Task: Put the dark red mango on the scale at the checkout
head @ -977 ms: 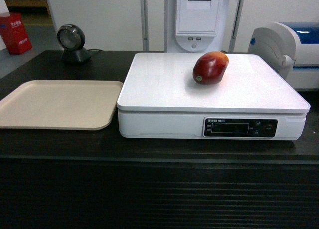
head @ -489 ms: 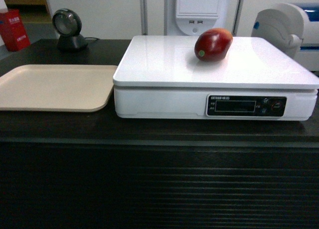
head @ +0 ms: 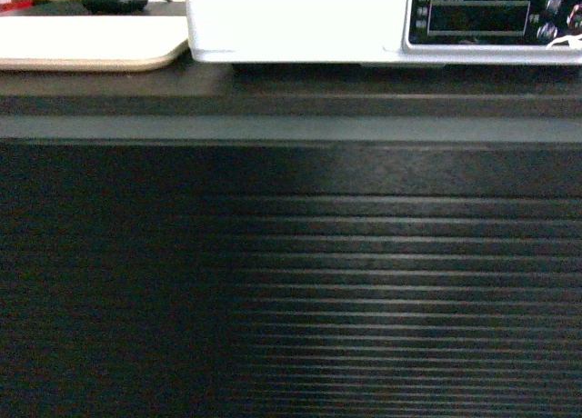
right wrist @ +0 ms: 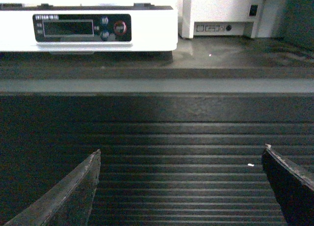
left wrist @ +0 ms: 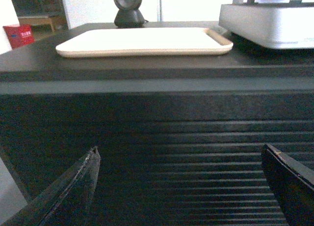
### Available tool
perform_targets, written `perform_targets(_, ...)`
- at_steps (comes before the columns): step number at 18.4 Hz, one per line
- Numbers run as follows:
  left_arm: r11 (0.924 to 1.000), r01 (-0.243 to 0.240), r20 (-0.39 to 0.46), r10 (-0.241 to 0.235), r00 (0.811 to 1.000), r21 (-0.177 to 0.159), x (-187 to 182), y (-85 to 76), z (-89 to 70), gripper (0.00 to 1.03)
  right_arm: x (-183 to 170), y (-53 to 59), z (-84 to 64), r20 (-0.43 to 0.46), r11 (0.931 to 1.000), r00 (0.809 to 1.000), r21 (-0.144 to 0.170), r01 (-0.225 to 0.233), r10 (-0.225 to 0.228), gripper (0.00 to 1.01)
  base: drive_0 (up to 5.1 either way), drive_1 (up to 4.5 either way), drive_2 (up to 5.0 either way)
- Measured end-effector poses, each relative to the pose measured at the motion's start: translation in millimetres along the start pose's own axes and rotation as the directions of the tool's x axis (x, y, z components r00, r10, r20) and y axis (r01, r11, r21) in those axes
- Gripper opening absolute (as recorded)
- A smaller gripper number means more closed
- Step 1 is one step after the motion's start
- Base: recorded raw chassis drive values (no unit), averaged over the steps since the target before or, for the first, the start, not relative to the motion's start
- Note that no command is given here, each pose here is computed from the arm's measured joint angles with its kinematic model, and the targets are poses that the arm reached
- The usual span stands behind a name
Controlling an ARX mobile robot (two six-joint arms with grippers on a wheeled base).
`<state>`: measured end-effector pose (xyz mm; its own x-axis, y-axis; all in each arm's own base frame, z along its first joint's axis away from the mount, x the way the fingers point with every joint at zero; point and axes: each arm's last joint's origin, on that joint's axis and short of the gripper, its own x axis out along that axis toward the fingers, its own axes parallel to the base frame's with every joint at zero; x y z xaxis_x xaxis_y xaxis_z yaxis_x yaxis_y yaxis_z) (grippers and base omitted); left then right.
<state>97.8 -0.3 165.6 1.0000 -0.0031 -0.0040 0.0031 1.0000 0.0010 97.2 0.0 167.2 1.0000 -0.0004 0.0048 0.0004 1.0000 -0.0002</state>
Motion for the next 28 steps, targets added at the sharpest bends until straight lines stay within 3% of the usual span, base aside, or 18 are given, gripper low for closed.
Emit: perform_targets(28,1.0000,0.000,-0.001,0.000,1.000,0.000,0.0,0.0,-0.1,0.98,0.0,0.0,-0.1,-0.002,1.0000,1.000,0.000,0.000,0.000,0.98,0.0,0.00,0.0)
